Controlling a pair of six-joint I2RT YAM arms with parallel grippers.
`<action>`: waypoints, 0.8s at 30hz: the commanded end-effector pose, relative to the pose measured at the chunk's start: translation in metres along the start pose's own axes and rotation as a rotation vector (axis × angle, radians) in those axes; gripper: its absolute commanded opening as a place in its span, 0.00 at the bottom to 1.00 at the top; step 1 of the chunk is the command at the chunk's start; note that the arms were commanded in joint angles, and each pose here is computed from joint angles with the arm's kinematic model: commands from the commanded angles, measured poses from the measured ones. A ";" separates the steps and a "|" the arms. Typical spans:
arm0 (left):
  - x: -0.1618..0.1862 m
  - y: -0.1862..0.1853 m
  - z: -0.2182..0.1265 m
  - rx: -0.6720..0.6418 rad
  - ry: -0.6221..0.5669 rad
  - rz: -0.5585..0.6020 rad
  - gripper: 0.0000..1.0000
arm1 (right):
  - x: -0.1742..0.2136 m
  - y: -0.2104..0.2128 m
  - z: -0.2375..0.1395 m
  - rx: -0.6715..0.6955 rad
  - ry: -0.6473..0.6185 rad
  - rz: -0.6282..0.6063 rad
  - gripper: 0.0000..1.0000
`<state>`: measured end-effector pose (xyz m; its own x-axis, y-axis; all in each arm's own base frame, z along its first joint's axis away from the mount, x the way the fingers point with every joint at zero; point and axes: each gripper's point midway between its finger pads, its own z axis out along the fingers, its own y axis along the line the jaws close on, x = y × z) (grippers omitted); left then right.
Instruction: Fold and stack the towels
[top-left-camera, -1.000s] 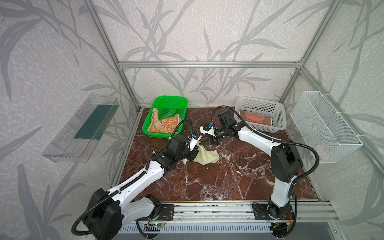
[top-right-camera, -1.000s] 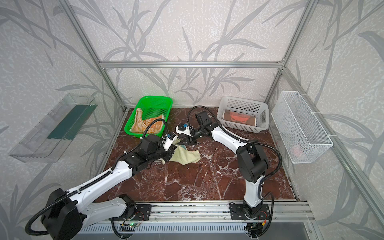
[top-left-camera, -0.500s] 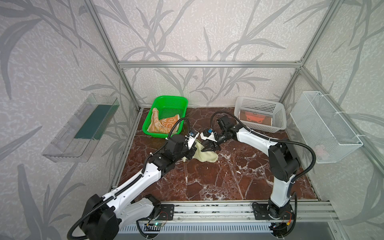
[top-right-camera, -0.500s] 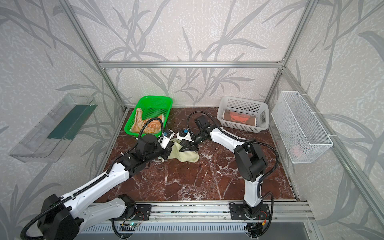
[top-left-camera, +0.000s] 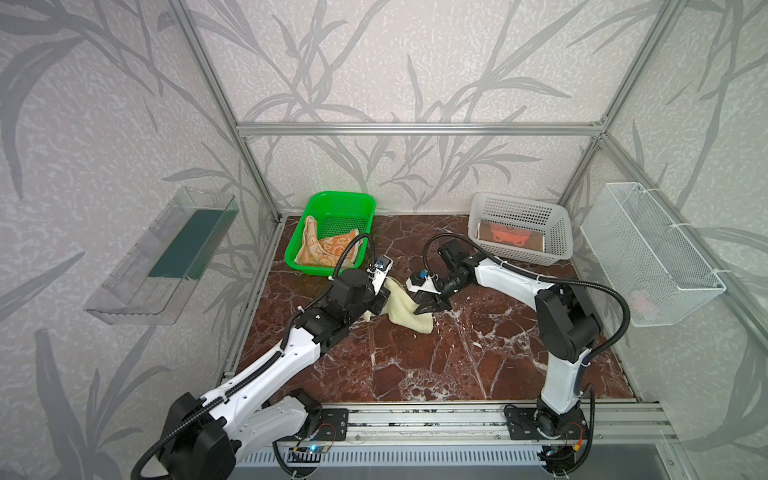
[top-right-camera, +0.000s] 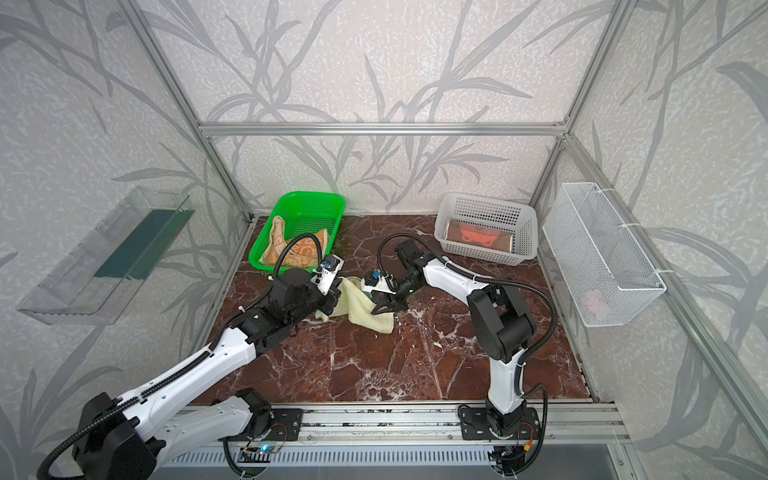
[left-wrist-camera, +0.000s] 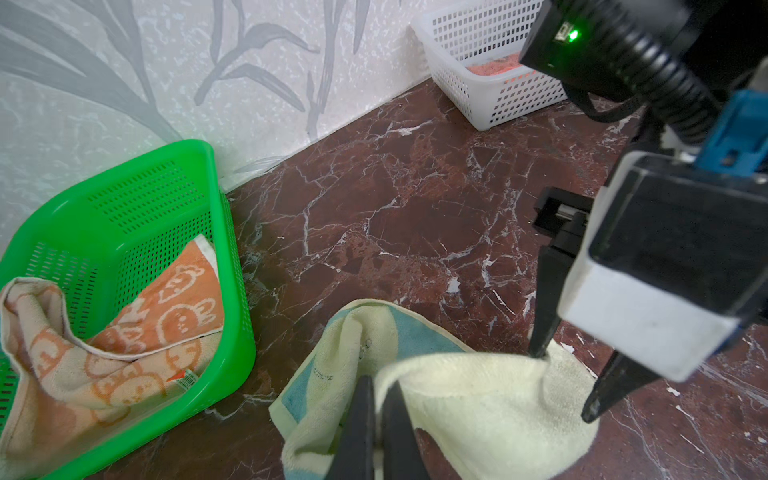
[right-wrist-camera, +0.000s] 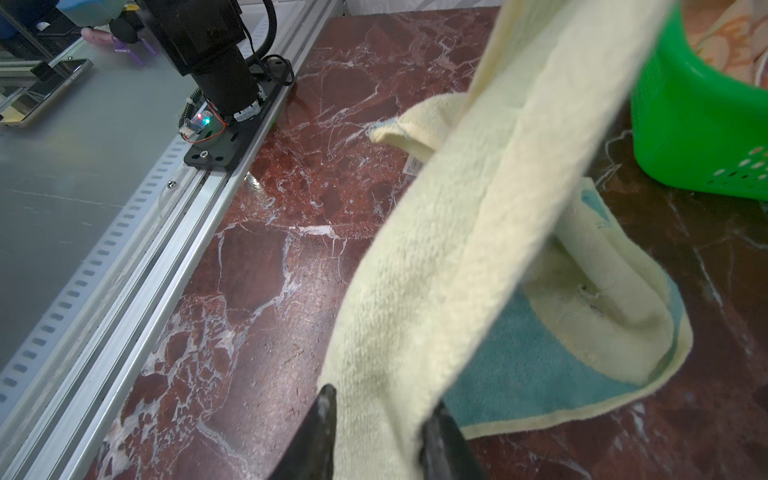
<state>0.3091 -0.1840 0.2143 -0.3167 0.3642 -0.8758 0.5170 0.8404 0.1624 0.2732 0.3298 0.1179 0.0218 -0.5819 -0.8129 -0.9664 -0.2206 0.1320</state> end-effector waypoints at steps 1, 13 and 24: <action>-0.018 0.011 -0.008 -0.049 -0.053 -0.004 0.00 | 0.003 0.010 -0.007 -0.003 0.027 0.009 0.33; -0.011 0.023 -0.010 -0.110 -0.036 -0.018 0.00 | 0.030 0.008 -0.009 0.013 0.144 0.075 0.30; -0.006 0.031 -0.009 -0.138 -0.021 -0.033 0.00 | 0.038 0.007 -0.008 0.009 0.179 0.116 0.26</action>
<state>0.3183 -0.1618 0.2204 -0.3274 0.3464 -0.8791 0.4189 0.8872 0.1936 0.2676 0.3032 0.0910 -0.0299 -0.7167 -0.6967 -0.9680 -0.1529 0.1988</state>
